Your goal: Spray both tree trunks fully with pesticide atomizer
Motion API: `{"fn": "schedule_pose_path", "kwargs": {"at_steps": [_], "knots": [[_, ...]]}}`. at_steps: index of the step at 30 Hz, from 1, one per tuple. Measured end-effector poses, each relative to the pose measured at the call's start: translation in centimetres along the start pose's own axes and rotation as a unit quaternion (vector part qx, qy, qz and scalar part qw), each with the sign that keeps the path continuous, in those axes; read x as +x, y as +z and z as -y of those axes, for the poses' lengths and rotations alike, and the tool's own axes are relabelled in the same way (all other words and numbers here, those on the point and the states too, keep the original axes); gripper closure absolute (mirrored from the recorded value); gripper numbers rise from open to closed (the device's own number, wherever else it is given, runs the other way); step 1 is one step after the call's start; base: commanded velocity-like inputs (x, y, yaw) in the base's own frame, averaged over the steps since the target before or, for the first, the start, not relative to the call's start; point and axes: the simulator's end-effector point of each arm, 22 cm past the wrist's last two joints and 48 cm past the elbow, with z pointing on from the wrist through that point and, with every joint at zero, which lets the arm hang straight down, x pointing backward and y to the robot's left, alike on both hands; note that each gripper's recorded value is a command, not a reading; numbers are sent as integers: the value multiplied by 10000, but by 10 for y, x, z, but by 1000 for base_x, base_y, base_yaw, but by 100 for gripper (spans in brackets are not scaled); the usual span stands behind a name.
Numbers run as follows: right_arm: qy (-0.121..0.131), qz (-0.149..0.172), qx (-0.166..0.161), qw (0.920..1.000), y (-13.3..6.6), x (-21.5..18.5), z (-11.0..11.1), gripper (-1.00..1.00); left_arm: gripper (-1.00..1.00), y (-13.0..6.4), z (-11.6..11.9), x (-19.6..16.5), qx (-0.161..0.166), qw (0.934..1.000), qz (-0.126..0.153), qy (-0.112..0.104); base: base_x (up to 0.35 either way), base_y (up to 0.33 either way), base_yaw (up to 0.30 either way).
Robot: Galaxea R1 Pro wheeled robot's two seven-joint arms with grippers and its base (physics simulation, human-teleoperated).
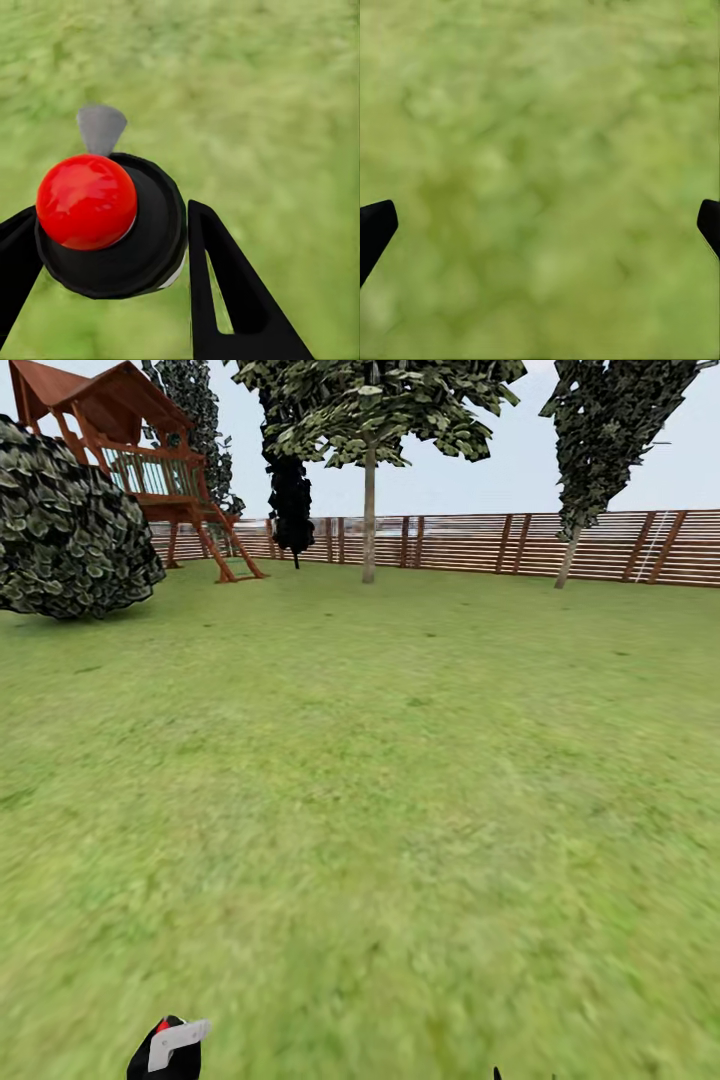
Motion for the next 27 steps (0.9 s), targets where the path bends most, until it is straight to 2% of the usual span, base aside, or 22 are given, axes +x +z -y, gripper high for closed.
{"fn": "schedule_pose_path", "kwargs": {"at_steps": [27], "knots": [[1, 0, -5, 10000, 0, 0, 0, -100, 100, 0, -1, 0, -5, 10000, 1, 2, 336, -76, 0]]}}
